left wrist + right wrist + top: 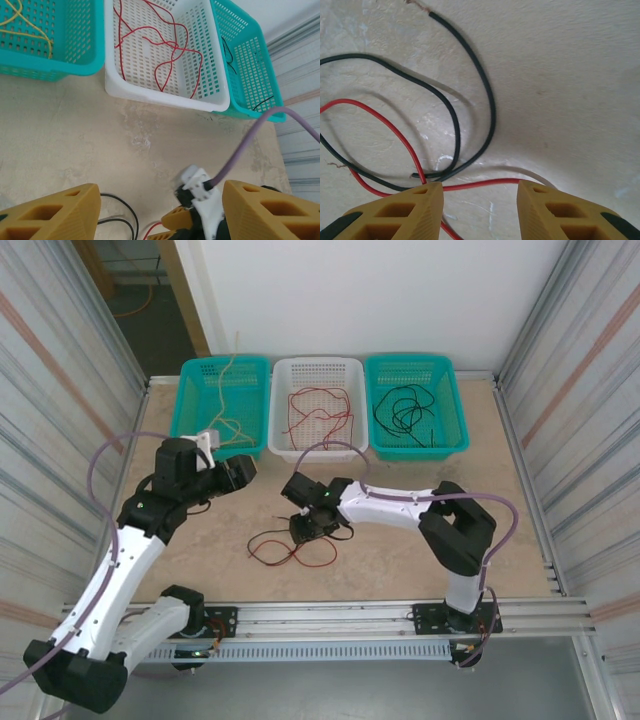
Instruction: Untangle the cables
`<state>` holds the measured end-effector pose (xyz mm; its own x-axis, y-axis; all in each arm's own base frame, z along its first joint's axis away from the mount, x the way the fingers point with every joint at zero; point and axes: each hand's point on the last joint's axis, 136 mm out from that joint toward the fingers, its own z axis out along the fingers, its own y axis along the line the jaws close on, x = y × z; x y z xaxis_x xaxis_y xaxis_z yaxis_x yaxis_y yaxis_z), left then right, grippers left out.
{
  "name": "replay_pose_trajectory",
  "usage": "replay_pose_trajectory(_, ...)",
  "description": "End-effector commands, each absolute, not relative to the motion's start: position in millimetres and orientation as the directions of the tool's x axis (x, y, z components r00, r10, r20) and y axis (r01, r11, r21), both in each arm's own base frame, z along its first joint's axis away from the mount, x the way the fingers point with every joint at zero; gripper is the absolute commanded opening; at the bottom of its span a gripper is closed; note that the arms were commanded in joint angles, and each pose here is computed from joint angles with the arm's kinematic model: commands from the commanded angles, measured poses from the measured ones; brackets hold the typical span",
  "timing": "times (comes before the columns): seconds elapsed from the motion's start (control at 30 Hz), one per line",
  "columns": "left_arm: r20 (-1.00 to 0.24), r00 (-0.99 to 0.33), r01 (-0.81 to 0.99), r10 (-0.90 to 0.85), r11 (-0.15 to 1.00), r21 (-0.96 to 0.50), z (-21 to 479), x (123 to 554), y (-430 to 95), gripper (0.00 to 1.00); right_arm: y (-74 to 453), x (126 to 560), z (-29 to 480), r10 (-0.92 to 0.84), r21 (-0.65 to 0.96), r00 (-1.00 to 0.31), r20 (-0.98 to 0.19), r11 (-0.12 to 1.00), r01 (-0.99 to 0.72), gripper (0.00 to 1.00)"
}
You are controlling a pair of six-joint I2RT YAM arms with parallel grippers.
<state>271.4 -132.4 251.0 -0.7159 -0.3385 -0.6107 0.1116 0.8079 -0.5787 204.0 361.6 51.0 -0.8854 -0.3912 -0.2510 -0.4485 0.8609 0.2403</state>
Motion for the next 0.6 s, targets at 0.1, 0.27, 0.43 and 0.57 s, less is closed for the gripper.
replay_pose_trajectory(0.1,-0.600,-0.731,0.126,-0.325,0.800,-0.586,246,273,-136,0.65,376,202,48,-0.420,0.237,-0.880,-0.221,0.852,-0.466,0.41)
replay_pose_trajectory(0.27,-0.605,-0.729,0.129,-0.320,0.804,-0.580,246,272,-135,0.64,380,202,35,-0.442,0.210,-0.875,-0.197,0.853,-0.478,0.40)
replay_pose_trajectory(0.43,-0.606,-0.729,0.127,-0.319,0.806,-0.577,245,271,-134,0.64,384,208,28,-0.450,0.197,-0.871,-0.196,0.852,-0.484,0.37)
replay_pose_trajectory(0.57,-0.610,-0.726,0.131,-0.317,0.807,-0.576,246,271,-134,0.64,388,209,29,-0.462,0.203,-0.863,-0.205,0.843,-0.499,0.26)
